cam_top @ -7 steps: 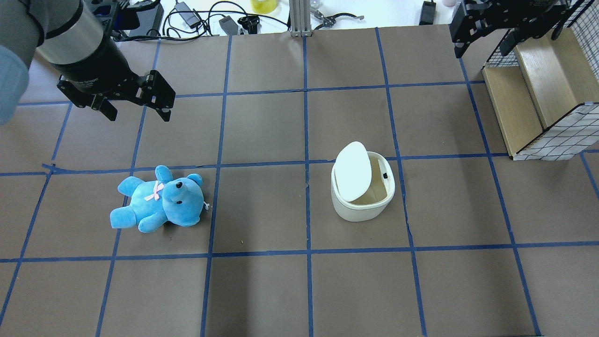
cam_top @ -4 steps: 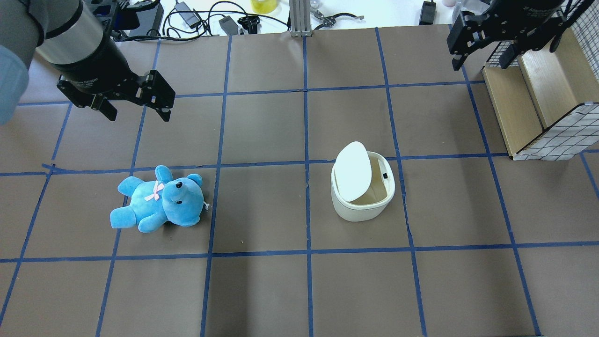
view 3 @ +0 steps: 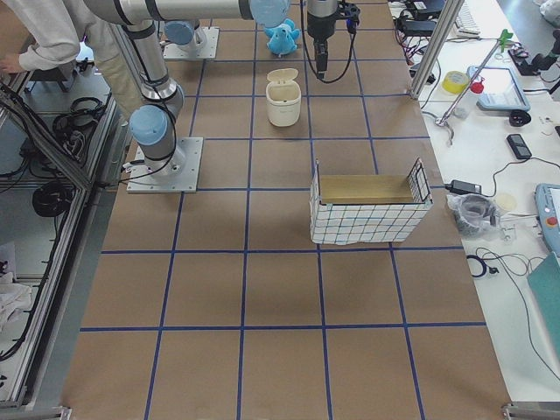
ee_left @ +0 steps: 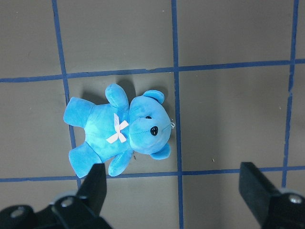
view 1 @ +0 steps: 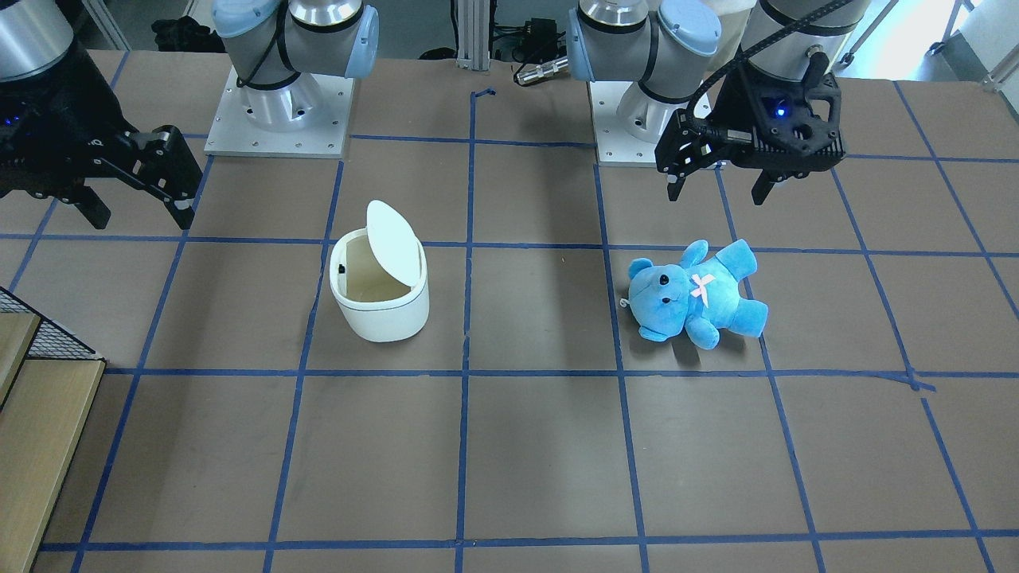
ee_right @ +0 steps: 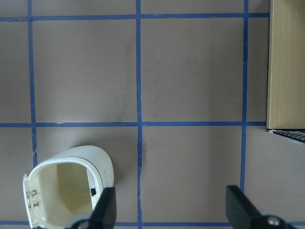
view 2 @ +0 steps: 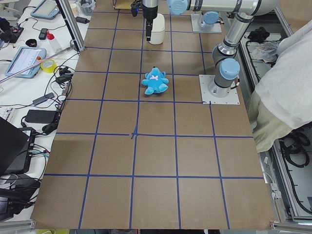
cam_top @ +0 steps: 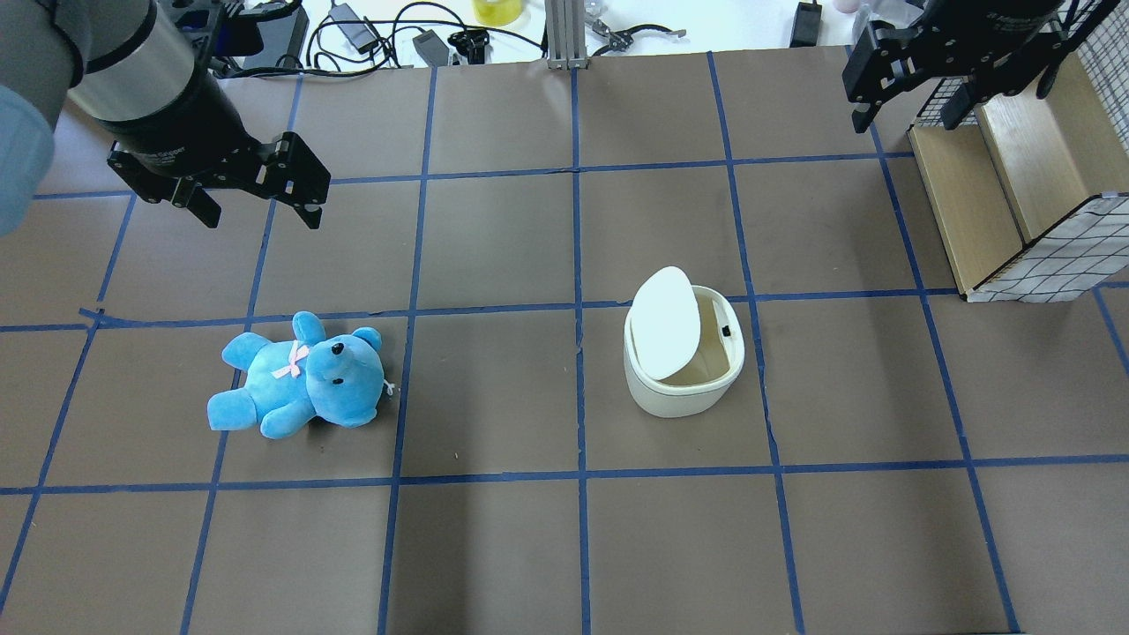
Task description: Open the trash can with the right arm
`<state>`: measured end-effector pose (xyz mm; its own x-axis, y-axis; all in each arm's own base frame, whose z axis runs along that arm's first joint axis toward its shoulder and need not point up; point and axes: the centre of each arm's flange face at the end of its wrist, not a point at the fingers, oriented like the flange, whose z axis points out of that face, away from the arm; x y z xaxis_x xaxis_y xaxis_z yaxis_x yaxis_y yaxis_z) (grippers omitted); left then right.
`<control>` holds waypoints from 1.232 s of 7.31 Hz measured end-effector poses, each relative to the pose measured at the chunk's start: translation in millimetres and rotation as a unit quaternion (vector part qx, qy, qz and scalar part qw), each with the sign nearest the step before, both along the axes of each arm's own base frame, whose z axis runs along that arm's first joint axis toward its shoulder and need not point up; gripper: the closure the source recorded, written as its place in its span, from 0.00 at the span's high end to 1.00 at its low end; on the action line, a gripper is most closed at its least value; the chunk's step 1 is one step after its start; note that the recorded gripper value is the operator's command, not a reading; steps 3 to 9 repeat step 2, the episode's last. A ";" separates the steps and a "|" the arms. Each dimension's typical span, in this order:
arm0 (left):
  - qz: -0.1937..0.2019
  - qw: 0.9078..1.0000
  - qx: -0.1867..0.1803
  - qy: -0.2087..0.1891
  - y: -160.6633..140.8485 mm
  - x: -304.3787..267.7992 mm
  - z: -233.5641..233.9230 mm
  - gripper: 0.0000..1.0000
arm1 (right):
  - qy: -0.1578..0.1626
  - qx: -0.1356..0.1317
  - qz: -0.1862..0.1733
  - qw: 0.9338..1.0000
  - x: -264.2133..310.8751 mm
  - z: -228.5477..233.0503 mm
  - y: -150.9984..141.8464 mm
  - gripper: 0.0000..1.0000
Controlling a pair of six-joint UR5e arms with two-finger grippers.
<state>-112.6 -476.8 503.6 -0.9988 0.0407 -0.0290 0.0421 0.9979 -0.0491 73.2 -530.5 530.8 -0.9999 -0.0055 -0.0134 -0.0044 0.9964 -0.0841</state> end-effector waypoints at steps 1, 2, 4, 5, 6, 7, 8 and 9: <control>0.000 1.000 0.000 0.000 0.0 0.0 0.0 1.00 | 0.000 0.000 0.001 1.000 0.0 0.1 0.0 0.83; 0.000 1.000 0.000 0.000 0.0 0.0 0.0 1.00 | 0.000 0.000 0.002 1.000 -0.1 -0.1 -0.1 0.83; 0.000 1.000 0.000 0.000 0.0 0.0 0.0 1.00 | 0.000 0.000 0.002 1.000 -0.1 -0.1 -0.1 0.83; 0.000 1.000 0.000 0.000 0.0 0.0 0.0 1.00 | 0.000 0.000 0.002 1.000 -0.1 -0.1 -0.1 0.83; 0.000 1.000 0.000 0.000 0.0 0.0 0.0 1.00 | 0.000 0.000 0.002 1.000 -0.1 -0.1 -0.1 0.83; 0.000 1.000 0.000 0.000 0.0 0.0 0.0 1.00 | 0.000 0.000 0.002 1.000 -0.1 -0.1 -0.1 0.83; 0.000 1.000 0.000 0.000 0.0 0.0 0.0 1.00 | 0.000 0.000 0.002 1.000 -0.1 -0.1 -0.1 0.83; 0.000 1.000 0.000 0.000 0.0 0.0 0.0 1.00 | 0.000 0.000 0.002 1.000 -0.1 -0.1 -0.1 0.83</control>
